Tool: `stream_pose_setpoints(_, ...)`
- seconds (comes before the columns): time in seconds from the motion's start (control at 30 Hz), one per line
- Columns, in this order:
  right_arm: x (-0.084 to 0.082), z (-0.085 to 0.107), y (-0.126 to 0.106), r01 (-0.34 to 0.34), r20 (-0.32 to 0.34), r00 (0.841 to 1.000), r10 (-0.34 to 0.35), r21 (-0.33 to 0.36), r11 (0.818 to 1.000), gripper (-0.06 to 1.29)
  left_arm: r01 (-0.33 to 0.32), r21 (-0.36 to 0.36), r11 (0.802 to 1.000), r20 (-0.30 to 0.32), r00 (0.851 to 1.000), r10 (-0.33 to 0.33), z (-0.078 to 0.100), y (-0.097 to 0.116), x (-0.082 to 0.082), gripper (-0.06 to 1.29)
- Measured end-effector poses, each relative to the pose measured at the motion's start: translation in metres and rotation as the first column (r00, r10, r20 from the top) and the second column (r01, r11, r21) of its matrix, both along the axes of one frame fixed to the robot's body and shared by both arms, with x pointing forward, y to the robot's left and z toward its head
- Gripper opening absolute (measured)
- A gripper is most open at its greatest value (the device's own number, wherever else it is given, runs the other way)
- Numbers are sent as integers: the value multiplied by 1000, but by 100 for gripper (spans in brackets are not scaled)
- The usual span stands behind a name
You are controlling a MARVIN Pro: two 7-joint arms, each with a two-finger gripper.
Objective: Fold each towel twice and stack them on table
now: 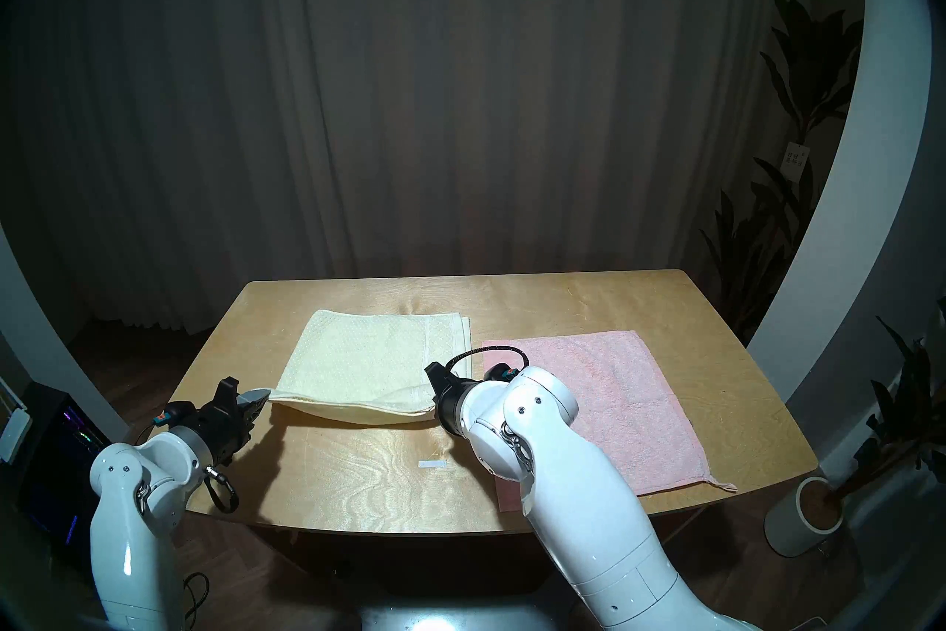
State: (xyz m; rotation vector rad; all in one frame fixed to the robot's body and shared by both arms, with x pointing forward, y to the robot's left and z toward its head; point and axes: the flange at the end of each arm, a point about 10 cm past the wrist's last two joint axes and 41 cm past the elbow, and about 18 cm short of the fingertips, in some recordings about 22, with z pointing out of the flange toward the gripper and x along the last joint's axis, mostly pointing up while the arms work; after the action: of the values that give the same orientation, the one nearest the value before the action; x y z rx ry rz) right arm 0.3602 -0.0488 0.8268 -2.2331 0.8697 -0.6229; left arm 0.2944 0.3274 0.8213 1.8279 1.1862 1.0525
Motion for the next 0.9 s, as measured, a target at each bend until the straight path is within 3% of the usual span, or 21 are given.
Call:
stream_pose_setpoints(0.37,35,9,-6,65,47,997,-66,25,998,-3,-15,25,1000,8,1000,15,11,-9,33,-3)
stream_pose_setpoints(0.9,79,8,-9,136,64,988,-138,37,990,-3,-17,64,998,-35,999,19,6,-24,79,-3)
